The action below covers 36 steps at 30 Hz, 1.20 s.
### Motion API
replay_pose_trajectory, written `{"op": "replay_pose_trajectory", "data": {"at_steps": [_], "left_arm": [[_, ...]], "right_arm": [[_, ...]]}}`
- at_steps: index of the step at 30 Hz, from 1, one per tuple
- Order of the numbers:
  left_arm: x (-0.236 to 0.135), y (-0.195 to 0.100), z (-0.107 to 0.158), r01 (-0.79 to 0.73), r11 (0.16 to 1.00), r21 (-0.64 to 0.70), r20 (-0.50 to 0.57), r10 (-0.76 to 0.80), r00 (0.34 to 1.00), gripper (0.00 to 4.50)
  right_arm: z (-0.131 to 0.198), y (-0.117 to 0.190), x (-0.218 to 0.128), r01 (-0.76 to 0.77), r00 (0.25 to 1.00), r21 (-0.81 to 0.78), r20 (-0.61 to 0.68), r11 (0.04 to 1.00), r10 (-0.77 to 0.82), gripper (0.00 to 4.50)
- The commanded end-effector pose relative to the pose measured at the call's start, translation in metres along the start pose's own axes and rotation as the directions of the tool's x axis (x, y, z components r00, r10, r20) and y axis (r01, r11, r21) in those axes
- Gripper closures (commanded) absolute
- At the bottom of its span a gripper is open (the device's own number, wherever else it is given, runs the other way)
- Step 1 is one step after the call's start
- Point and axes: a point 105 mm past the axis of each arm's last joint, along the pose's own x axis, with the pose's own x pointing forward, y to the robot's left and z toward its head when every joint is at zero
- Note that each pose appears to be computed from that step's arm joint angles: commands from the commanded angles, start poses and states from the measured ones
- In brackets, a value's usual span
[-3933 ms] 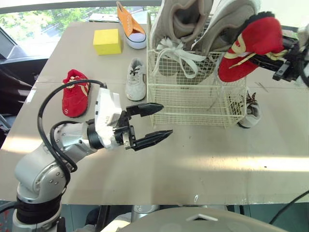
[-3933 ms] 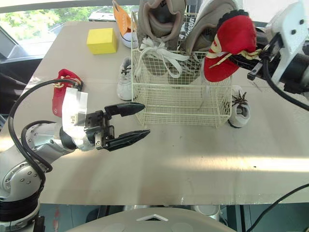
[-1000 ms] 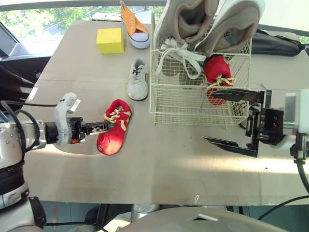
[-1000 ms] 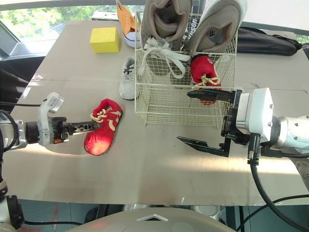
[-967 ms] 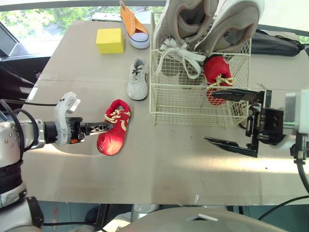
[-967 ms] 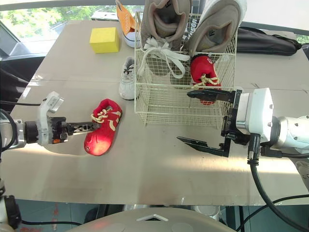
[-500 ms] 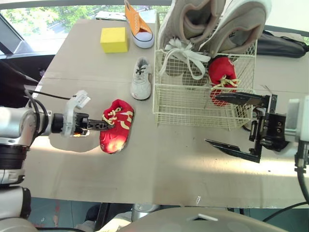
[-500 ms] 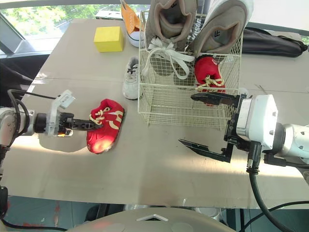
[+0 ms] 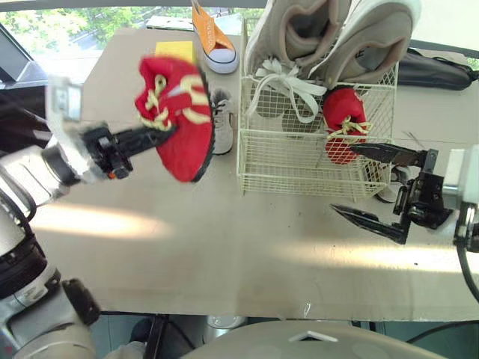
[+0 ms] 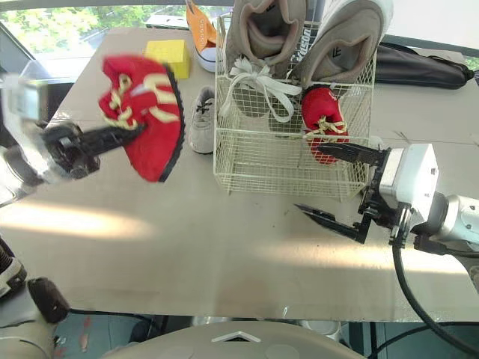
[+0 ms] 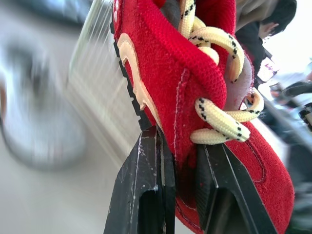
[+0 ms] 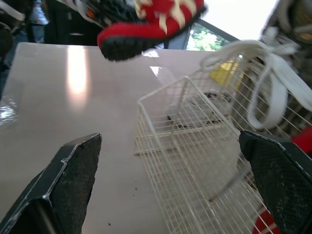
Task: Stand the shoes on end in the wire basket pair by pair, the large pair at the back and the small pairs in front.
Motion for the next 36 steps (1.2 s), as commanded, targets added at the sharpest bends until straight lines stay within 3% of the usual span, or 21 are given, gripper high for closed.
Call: {"op": "replay_pose_trajectory", "data": {"at_steps": [1,4,7,13,18,21,24,27,36], "left_arm": [[0.021,-0.027,0.035,-0.03,0.976,0.215,0.14,0.0,0.99,4.27],[0.047,-0.037,0.033,-0.062,0.891,0.449,0.14,-0.001,0.99,4.27],[0.073,-0.039,0.023,-0.171,0.78,0.601,0.251,0.019,0.968,4.27],[0.098,-0.028,-0.008,-0.343,0.59,0.731,0.425,0.0,0.905,4.27],[0.125,-0.036,-0.019,-0.456,0.486,0.746,0.552,-0.068,0.831,4.27],[0.133,-0.038,-0.031,-0.46,0.508,0.728,0.568,-0.072,0.82,4.27],[0.145,-0.035,-0.064,-0.398,0.515,0.76,0.494,-0.06,0.867,4.27],[0.146,-0.029,-0.084,-0.356,0.574,0.737,0.447,-0.019,0.894,4.27],[0.133,-0.015,-0.094,-0.266,0.706,0.656,0.341,0.038,0.939,4.27]], "right_arm": [[0.0,-0.004,-0.001,0.001,1.0,-0.03,0.015,1.0,-0.001,0.0],[0.0,-0.009,0.005,-0.007,1.0,-0.035,0.028,0.999,0.008,0.0],[-0.002,-0.005,0.004,-0.024,0.999,-0.044,0.023,0.999,0.025,0.0],[0.005,-0.004,-0.004,0.026,0.999,-0.057,0.024,0.998,-0.025,0.0],[0.011,0.001,-0.01,0.113,0.993,-0.056,0.026,0.992,-0.112,0.0],[0.008,0.003,-0.016,0.152,0.988,-0.068,-0.008,0.986,-0.153,0.0],[0.009,0.003,-0.02,0.214,0.976,-0.069,-0.011,0.974,-0.216,0.0],[0.006,0.006,-0.024,0.254,0.966,-0.064,-0.021,0.965,-0.256,0.0],[0.0,-0.009,-0.054,0.284,0.956,-0.042,-0.063,0.958,-0.286,0.0]]}}
